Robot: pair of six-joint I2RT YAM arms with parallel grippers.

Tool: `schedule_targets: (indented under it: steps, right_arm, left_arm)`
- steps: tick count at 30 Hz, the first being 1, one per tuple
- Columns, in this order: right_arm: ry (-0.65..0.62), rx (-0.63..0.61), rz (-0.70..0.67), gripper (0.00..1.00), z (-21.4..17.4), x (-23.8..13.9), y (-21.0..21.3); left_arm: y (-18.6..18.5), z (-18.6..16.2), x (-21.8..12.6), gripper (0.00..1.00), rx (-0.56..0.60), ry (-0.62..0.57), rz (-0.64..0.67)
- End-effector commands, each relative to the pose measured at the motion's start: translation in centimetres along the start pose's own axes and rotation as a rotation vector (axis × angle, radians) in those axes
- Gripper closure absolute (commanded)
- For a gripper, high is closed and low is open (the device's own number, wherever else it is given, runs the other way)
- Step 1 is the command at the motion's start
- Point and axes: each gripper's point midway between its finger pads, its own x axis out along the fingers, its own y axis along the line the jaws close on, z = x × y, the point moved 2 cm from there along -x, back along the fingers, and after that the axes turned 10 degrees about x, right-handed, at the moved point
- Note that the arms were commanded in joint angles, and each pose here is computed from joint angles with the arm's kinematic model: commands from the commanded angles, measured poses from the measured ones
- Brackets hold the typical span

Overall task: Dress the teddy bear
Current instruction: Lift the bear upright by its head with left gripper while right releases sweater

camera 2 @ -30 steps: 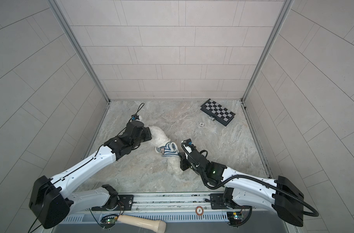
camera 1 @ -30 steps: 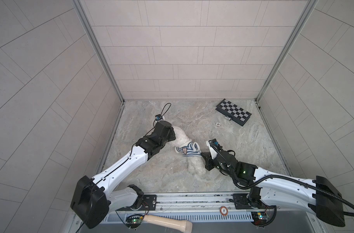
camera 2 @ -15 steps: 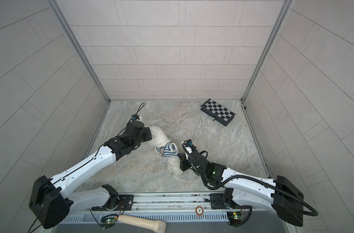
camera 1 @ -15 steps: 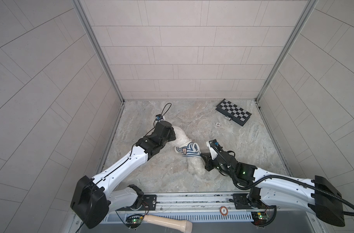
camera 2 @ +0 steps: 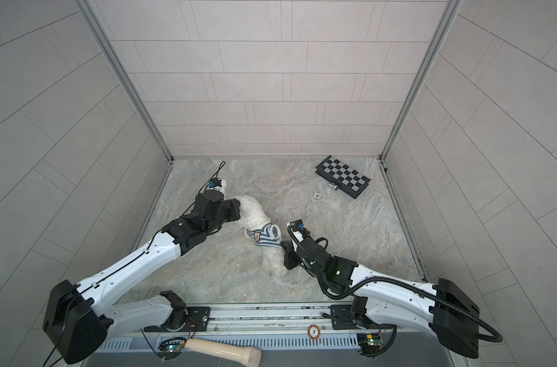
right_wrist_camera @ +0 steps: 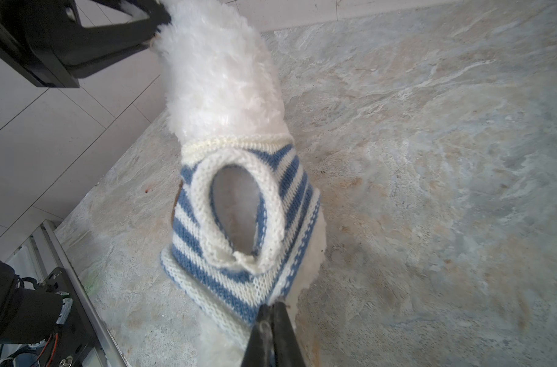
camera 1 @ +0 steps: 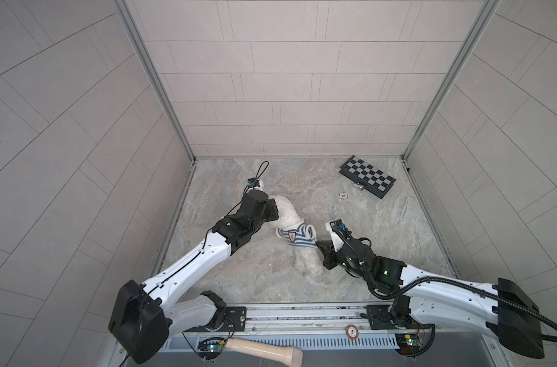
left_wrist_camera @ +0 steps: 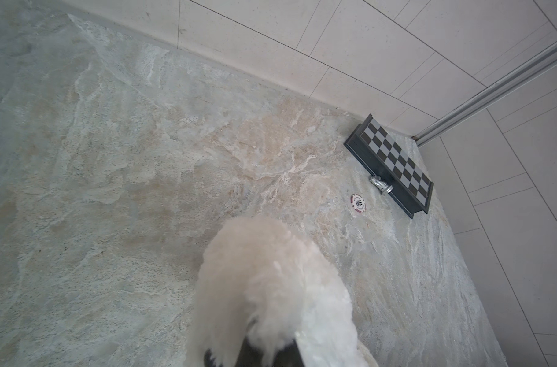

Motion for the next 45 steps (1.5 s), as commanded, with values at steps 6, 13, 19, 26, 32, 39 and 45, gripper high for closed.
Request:
schedule_targets:
  steps: [6, 13, 19, 26, 32, 39, 45]
  right_arm:
    - [0.025, -0.086, 0.025, 1.00, -1.1, -0.3, 0.1]
    - [0.013, -0.097, 0.084, 1.00, -1.8, -0.1, 1.1]
    - [-0.026, -0.110, 0.144, 1.00, -1.7, -0.5, 2.2]
    - [-0.084, -0.154, 0.230, 0.95, -0.5, -1.5, 4.2]
    - [-0.126, -0.175, 0.258, 0.88, -0.4, -3.0, 4.3]
    - [-0.236, -0.131, 0.314, 0.73, 0.3, -6.3, 2.9]
    - [-0.380, -0.051, 0.258, 0.65, 2.9, -9.8, 0.6]
  left_arm:
    - [-4.0, 3.8, -1.8, 1.00, 0.040, -0.165, -0.155]
    - [-5.6, 4.5, -2.0, 1.00, 0.036, -0.207, -0.248]
    - [-6.9, 5.1, -3.5, 1.00, 0.058, -0.245, -0.346]
    - [-8.3, 5.5, -5.2, 1.00, 0.091, -0.282, -0.458]
    - [-9.3, 5.5, -6.8, 1.00, 0.178, -0.299, -0.525]
    - [-9.7, 5.7, -9.1, 1.00, 0.252, -0.341, -0.602]
    - [-11.0, 5.7, -11.6, 1.00, 0.306, -0.358, -0.730]
